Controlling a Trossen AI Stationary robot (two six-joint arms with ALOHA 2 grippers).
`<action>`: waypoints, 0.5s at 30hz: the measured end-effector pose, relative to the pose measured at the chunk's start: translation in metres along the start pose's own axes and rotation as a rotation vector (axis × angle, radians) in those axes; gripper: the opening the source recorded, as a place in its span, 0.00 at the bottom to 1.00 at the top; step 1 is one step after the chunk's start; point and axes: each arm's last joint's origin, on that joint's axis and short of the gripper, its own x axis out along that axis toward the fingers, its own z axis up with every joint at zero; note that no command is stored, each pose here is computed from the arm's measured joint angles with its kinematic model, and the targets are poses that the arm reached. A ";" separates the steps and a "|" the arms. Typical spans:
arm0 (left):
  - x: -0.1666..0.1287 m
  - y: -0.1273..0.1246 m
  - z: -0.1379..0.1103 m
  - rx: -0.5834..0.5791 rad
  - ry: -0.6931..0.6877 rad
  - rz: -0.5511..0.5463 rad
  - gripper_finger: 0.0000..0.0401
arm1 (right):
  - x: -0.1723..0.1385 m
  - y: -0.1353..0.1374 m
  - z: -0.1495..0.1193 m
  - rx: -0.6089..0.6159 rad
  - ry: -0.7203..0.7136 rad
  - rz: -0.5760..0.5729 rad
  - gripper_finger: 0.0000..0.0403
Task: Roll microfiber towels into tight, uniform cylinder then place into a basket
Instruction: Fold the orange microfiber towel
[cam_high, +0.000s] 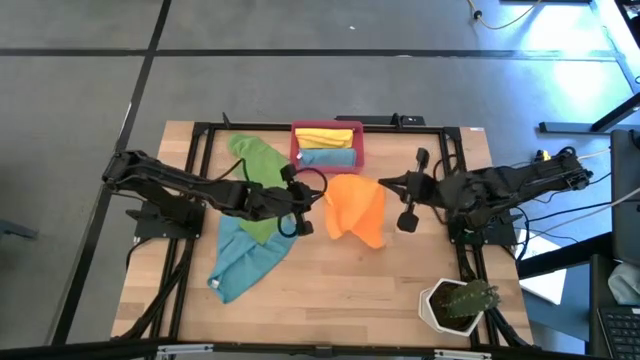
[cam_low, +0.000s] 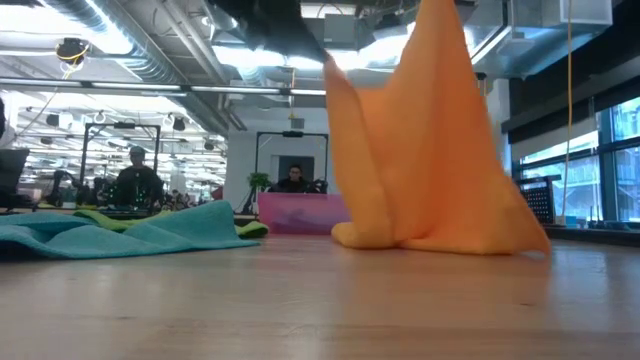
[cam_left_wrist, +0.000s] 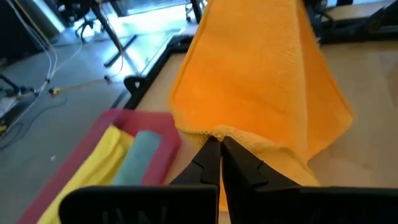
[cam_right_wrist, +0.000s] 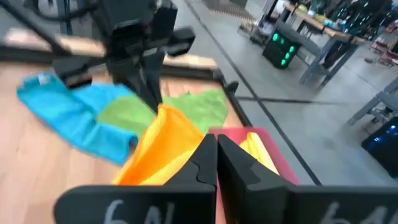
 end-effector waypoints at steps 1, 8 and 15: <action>0.002 0.000 -0.002 -0.005 0.007 0.003 0.00 | 0.003 0.002 -0.001 -0.008 0.011 0.000 0.01; 0.011 0.000 -0.008 -0.017 0.033 0.017 0.00 | 0.019 0.011 -0.006 -0.049 0.070 -0.009 0.01; 0.011 -0.001 -0.008 -0.020 0.033 0.015 0.00 | 0.033 0.012 -0.012 -0.061 0.129 0.028 0.01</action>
